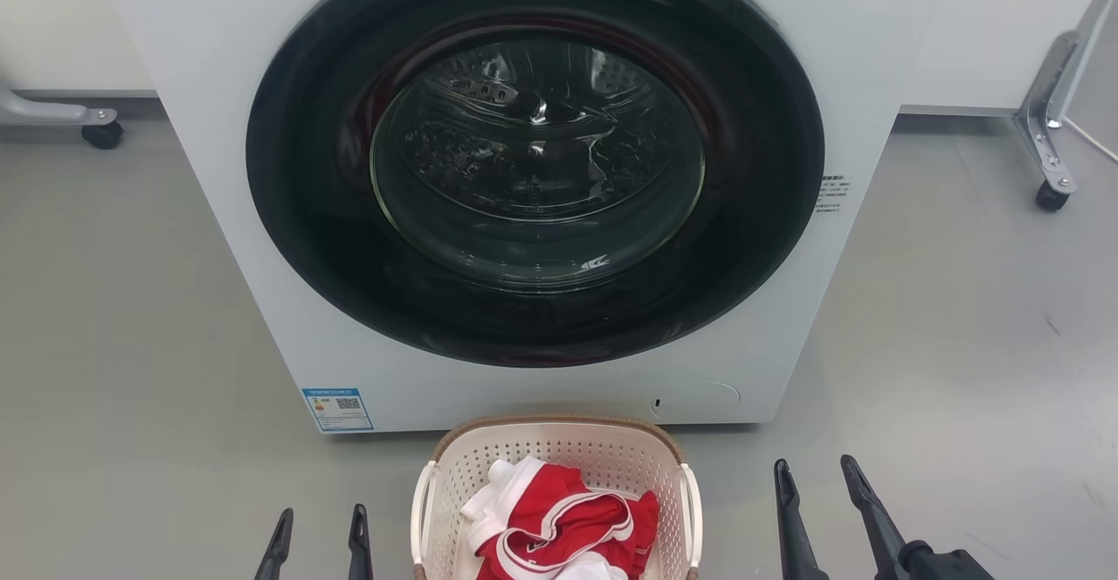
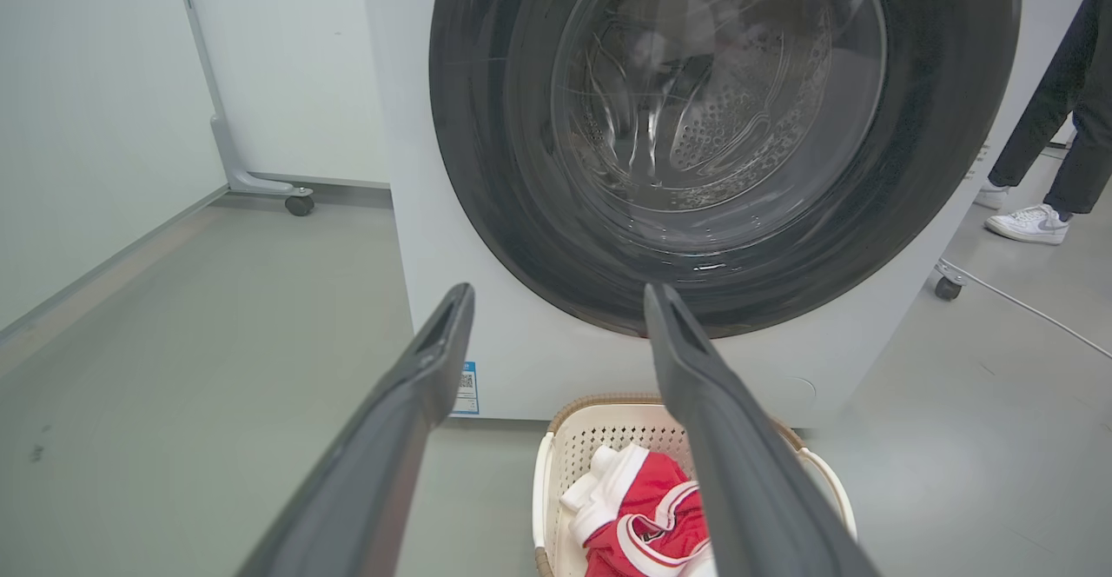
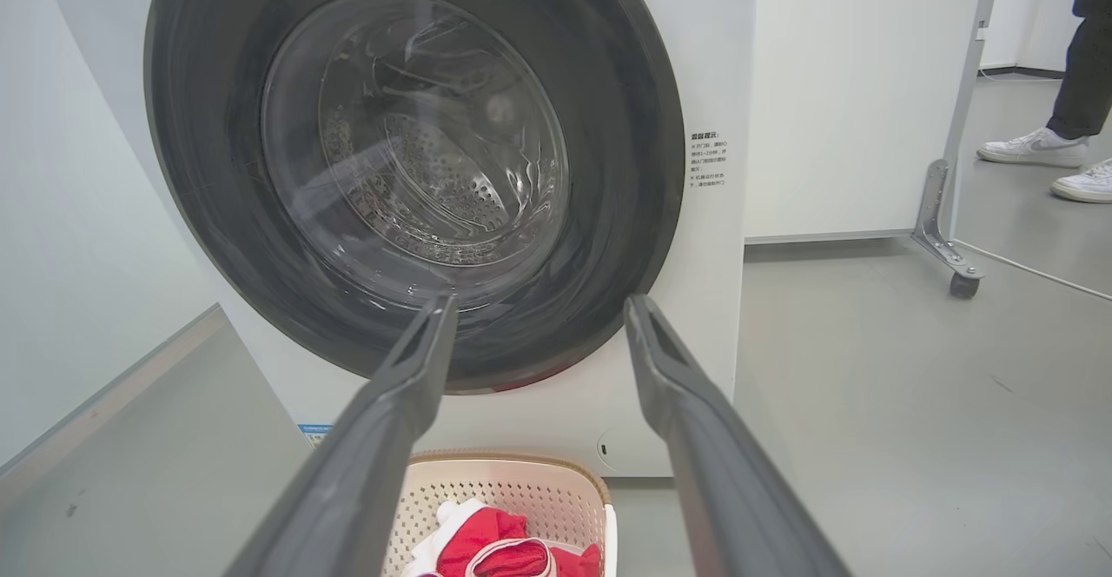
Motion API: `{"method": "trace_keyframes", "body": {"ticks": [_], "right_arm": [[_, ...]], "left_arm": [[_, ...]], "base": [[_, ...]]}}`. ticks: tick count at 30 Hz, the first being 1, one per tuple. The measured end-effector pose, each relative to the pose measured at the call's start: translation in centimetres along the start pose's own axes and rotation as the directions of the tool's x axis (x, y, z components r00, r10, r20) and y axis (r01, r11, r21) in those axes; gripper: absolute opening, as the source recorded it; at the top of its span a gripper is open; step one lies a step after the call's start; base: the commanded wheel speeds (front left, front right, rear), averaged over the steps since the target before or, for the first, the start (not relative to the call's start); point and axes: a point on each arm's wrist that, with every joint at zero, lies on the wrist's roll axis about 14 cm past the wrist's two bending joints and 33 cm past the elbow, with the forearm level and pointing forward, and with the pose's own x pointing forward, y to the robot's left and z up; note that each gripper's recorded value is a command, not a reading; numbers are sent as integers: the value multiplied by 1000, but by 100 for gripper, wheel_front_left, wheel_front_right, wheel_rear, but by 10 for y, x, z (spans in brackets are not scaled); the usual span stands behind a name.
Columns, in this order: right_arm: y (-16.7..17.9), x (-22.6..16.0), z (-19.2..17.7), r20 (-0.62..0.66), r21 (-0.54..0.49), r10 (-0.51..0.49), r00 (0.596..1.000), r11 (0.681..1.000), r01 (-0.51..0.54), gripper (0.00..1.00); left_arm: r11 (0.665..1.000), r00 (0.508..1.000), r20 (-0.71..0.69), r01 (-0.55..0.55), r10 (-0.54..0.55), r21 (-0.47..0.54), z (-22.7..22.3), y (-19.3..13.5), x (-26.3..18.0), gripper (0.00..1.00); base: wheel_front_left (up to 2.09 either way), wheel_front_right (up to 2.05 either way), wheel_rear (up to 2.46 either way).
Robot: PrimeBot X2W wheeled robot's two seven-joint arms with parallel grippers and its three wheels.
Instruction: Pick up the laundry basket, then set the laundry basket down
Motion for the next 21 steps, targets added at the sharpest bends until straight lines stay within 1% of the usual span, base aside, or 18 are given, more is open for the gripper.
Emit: {"method": "trace_keyframes", "body": {"ticks": [6,7,13,19,21], "right_arm": [[-1,1,1,4,-3,-4,1000,1000,4,100],[-1,1,0,-1,-4,-5,1000,1000,5,0],[-7,-9,-24,-80,-6,-22,997,1000,22,0],[-15,-8,-26,-93,42,-48,995,998,52,0],[-19,-8,-27,-103,71,-61,993,995,69,0]], "left_arm": [[1000,1000,2,-1,1,5,0,0,0,100],[1000,1000,-1,0,0,4,-1,-1,0,0],[1000,998,-64,-9,9,0,-20,1,-5,0],[999,996,-89,-30,26,-45,-23,6,-4,0],[996,994,-101,-38,30,-81,-25,8,-3,0]], "base": [[0,0,0],[0,0,0],[0,0,0],[0,0,0],[0,0,0]]}}
